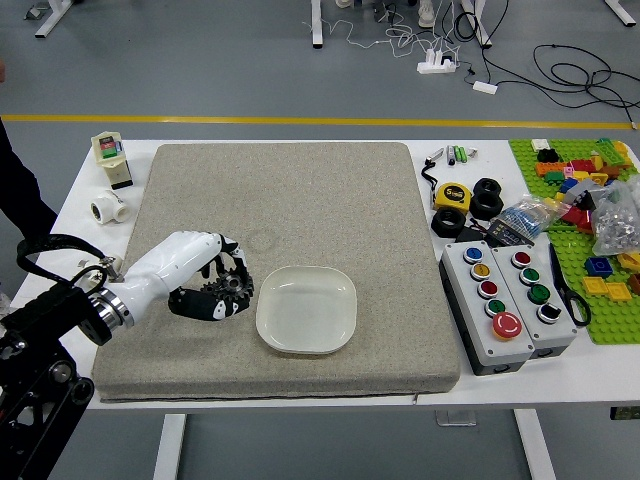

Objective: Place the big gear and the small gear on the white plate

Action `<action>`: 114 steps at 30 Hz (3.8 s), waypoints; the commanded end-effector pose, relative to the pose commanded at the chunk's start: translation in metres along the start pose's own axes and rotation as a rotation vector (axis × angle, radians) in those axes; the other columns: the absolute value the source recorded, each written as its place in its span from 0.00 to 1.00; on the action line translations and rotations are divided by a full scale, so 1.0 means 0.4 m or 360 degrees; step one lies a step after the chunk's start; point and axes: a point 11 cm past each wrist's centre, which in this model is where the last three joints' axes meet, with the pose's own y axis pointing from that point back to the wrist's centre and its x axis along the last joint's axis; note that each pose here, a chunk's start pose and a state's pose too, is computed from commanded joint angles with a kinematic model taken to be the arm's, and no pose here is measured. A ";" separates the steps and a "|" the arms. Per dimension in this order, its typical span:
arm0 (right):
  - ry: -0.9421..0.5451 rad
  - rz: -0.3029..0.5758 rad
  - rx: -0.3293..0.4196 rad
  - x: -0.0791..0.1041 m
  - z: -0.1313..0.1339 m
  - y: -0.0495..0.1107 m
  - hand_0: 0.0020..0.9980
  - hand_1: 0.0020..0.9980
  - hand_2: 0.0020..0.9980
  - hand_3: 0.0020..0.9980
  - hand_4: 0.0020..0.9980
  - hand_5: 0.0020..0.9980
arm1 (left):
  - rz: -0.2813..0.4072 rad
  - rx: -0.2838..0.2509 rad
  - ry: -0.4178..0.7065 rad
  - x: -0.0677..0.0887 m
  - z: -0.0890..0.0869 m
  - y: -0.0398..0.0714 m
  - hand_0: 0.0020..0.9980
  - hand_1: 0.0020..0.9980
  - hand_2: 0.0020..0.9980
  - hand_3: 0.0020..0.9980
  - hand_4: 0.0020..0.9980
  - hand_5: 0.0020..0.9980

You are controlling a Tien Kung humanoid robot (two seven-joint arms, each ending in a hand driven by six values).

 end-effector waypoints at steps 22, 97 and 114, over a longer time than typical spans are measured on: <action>-0.0013 -0.0001 0.0033 0.000 -0.031 0.005 0.60 0.61 0.70 0.56 0.76 0.67 | -0.0088 -0.0126 -0.0161 -0.131 0.060 -0.150 0.36 0.48 0.52 0.55 0.62 0.00; -0.0001 0.0007 0.0004 0.002 -0.004 0.000 0.60 0.61 0.70 0.56 0.76 0.67 | -0.0112 0.0277 -0.0088 -0.063 -0.139 -0.009 0.23 0.26 0.36 0.44 0.15 0.00; -0.0009 0.0005 0.0023 0.001 -0.022 0.003 0.60 0.61 0.70 0.56 0.76 0.67 | -0.0092 -0.0088 -0.0178 -0.086 0.078 -0.097 0.27 0.34 0.47 0.56 0.34 0.00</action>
